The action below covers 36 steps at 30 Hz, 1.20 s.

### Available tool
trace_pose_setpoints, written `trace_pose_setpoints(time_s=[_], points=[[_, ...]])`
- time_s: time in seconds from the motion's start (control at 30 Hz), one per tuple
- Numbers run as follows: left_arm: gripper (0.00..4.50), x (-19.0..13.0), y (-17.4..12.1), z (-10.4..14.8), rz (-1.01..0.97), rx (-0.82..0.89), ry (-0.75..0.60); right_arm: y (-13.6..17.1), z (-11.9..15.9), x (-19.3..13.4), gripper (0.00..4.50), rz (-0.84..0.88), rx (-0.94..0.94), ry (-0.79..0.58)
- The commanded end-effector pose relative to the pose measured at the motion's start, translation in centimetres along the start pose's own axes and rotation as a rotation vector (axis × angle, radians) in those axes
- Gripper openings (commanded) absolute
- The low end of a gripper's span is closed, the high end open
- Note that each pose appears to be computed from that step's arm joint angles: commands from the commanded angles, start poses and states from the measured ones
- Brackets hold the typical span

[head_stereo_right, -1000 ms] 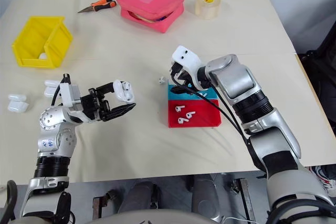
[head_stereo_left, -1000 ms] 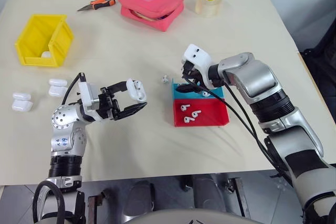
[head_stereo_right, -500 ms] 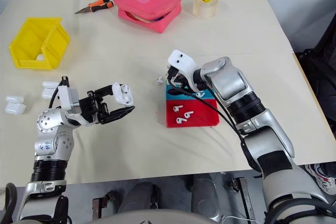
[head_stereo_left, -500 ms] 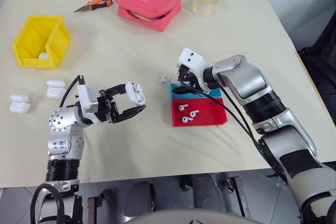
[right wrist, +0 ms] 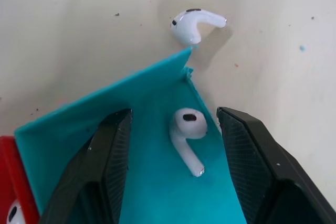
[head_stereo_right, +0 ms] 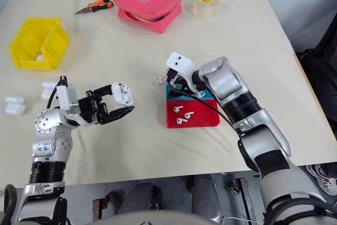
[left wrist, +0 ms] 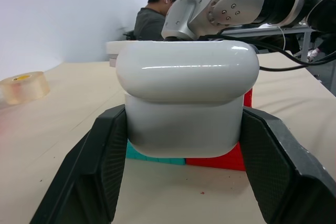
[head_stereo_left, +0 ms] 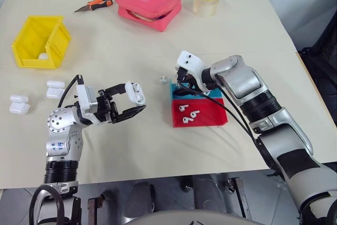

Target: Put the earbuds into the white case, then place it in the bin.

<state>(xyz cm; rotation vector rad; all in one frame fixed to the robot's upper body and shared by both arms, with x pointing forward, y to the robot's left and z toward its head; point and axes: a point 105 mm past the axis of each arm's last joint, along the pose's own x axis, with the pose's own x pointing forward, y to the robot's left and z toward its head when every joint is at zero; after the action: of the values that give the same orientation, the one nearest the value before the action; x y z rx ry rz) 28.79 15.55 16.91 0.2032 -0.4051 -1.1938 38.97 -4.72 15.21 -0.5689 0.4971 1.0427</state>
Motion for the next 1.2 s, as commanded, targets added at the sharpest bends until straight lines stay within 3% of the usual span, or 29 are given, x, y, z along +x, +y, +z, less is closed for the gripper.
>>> trace_pose_setpoints(time_s=[0.03,0.6,1.0,1.1,1.2], points=[[2.78,-0.30,0.20,1.25,0.014,0.042,-0.029,-0.16,1.40,-0.42,2.65,-0.002,-0.040,-0.026],[2.78,-0.32,0.27,1.14,0.021,0.043,-0.026,-0.50,1.12,-0.63,2.65,0.012,-0.067,0.094],[2.78,-0.32,0.23,1.10,0.025,0.044,-0.027,-0.58,1.75,-0.42,2.65,0.015,-0.078,0.097],[2.78,-0.33,0.22,1.09,0.026,0.044,-0.026,-0.56,1.81,-0.38,2.04,0.018,-0.083,0.097],[2.78,-0.34,0.22,1.08,0.026,0.044,-0.027,-0.51,1.94,-0.34,1.01,0.020,-0.091,0.095]])
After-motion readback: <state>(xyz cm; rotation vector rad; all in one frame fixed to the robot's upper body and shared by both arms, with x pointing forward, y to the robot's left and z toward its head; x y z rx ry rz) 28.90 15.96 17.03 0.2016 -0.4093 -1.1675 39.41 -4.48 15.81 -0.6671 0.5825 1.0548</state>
